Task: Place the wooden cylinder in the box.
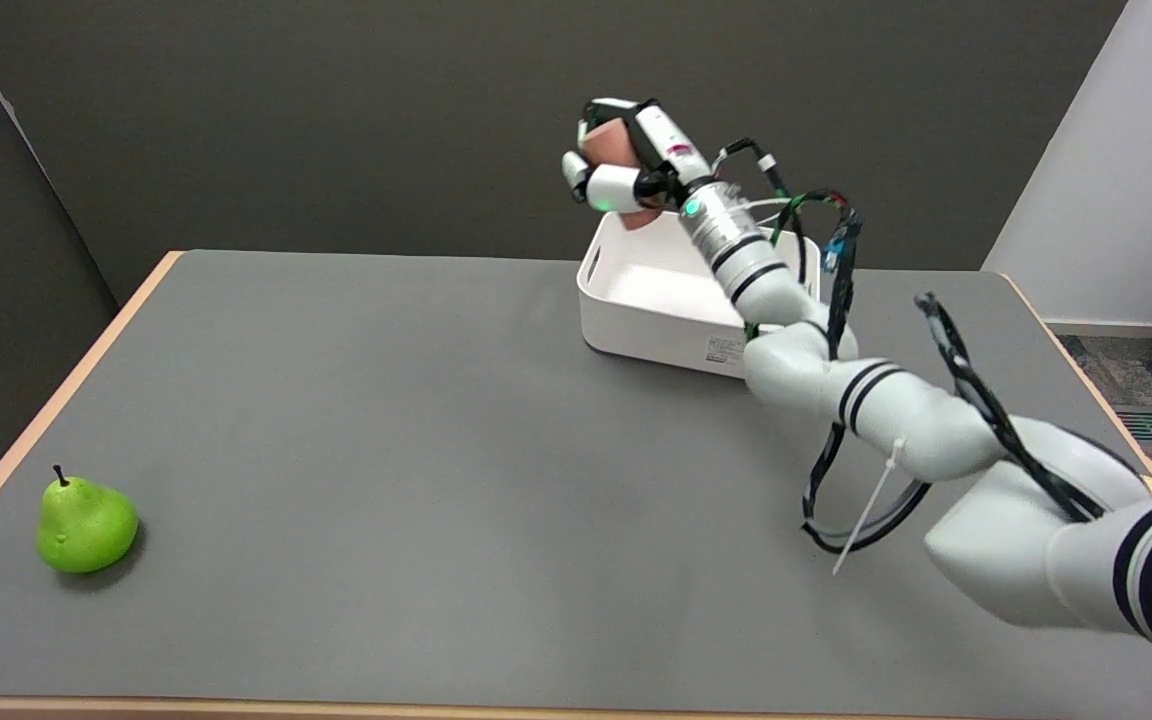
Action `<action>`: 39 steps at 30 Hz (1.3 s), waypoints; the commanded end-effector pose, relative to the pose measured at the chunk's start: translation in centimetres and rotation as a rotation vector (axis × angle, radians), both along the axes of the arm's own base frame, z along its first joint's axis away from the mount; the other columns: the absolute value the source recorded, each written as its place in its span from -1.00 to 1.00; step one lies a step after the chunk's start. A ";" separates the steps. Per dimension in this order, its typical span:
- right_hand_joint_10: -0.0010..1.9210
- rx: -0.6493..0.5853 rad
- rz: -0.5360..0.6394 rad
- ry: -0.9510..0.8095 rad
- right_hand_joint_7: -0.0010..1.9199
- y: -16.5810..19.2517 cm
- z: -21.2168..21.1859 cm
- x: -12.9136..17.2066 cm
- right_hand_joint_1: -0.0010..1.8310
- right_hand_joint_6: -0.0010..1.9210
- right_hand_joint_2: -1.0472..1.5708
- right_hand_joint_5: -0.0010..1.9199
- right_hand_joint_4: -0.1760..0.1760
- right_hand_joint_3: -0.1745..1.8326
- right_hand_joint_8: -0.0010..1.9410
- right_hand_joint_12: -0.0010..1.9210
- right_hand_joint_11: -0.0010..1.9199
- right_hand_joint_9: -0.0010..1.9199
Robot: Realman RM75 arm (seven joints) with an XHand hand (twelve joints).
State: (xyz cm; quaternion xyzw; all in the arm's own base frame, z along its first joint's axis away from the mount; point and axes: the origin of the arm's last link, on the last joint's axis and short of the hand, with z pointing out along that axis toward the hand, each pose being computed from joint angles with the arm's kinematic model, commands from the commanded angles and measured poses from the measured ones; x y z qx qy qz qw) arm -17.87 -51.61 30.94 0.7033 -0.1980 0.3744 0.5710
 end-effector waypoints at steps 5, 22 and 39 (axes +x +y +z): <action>1.00 -0.369 -0.199 0.076 -0.10 0.9 12.1 -3.5 -0.10 1.00 0.61 -0.44 -0.12 -0.05 1.00 1.00 -0.14 0.27; 1.00 -0.336 -0.142 0.032 -0.66 4.4 12.4 -5.2 -0.14 1.00 0.73 -0.53 -0.30 -0.28 1.00 1.00 -1.00 -0.46; -0.76 -0.149 -0.079 -0.118 -1.00 5.2 9.2 -3.8 -0.66 -0.71 0.35 -0.95 0.16 0.02 -1.00 -0.07 -1.00 -1.00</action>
